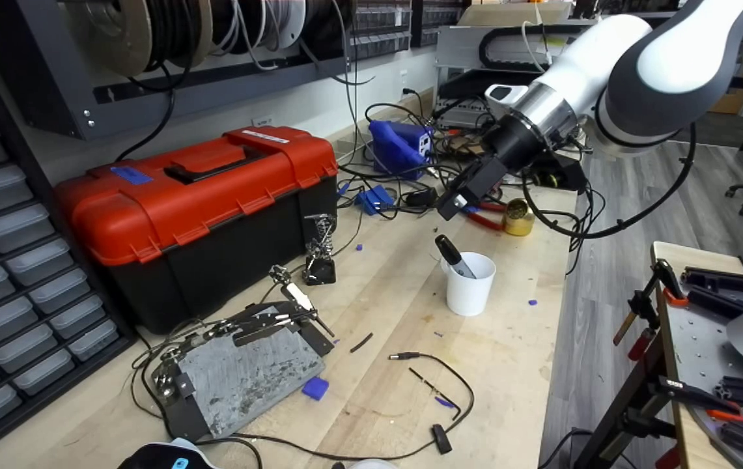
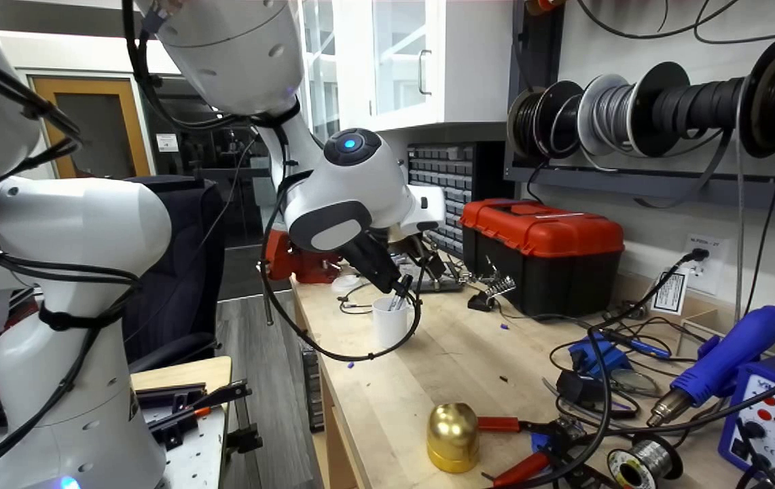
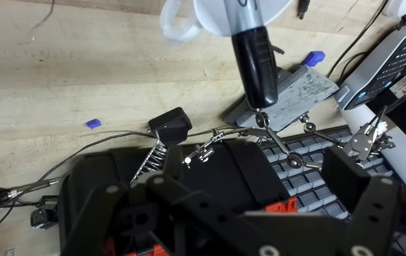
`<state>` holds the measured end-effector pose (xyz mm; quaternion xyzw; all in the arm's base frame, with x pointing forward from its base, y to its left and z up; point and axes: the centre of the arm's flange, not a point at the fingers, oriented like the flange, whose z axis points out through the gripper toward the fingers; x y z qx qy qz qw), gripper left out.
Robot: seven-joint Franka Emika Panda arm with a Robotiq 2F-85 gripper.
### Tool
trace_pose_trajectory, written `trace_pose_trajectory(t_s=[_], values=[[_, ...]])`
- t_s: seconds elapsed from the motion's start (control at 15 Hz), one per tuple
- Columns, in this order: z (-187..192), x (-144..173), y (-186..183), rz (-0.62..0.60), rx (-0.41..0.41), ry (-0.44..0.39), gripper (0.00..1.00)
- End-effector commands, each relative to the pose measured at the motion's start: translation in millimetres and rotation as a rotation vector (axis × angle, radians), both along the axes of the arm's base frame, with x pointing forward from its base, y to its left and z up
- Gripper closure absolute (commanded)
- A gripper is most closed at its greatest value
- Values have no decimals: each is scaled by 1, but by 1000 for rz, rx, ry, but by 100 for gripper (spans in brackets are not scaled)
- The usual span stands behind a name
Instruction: Pick the marker from the cup and put it on the table
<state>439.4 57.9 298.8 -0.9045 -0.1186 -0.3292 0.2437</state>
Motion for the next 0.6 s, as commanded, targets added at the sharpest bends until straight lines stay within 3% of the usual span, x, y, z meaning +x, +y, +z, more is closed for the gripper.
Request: trace_pose_trajectory(t_s=[0.0, 0.53], values=[[19, 14, -2, -18, -46, 77, 0], [56, 43, -2, -29, -195, 226, 0]])
